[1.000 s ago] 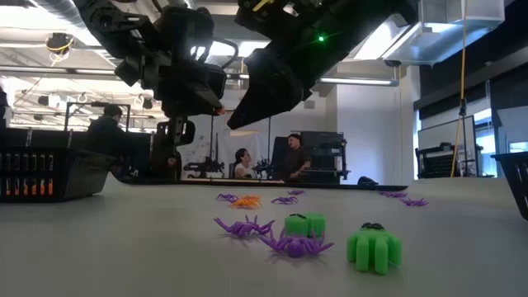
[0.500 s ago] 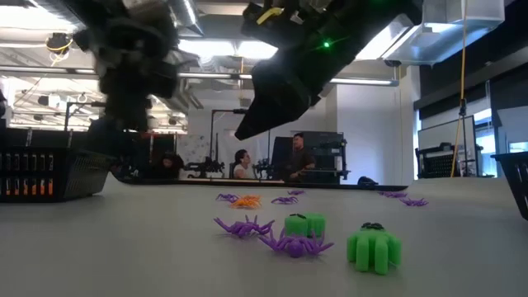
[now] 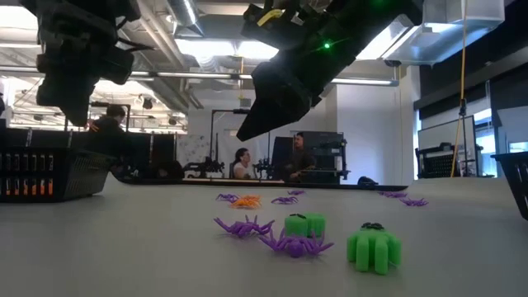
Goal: Sort Halloween decoration
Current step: Put the orange spider toy into the top black basket
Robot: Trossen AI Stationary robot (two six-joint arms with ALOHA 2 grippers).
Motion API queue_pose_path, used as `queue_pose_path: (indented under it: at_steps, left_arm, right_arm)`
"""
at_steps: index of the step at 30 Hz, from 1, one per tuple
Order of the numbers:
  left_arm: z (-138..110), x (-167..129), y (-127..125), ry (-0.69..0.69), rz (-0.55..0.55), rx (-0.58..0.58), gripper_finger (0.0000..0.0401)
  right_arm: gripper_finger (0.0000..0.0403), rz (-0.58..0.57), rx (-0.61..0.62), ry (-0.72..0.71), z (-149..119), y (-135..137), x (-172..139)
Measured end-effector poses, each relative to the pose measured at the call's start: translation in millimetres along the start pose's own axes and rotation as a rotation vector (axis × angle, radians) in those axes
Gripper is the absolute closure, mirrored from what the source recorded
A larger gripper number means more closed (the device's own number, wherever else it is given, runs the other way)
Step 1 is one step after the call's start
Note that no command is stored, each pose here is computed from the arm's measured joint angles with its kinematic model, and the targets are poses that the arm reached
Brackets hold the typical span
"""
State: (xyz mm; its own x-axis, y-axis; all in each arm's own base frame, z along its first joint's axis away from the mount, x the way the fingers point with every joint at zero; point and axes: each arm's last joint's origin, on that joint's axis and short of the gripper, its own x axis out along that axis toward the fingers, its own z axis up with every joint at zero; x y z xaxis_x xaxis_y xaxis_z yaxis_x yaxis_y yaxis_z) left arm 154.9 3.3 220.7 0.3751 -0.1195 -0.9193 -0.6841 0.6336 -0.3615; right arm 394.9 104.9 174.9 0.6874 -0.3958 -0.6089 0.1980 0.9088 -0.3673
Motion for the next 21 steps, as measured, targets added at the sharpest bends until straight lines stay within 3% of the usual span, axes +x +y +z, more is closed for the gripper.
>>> queue_pose_path:
  at_steps: [8,14,21]
  left_arm:
    - [-0.3,2.1,-0.5,0.013,0.01,-0.028,0.0363]
    - [-0.3,1.9,-0.2,0.008,0.015,-0.028,0.036]
    - [-0.6,1.9,0.0,0.016,0.014,0.005,0.036]
  right_arm:
    - [0.0198,0.002,0.028,0.005,-0.5,0.0,0.0]
    - [0.0198,0.0,0.034,0.011,-0.8,-2.4,1.6]
    - [0.0198,0.06,0.124,0.084,-4.4,-20.9,15.0]
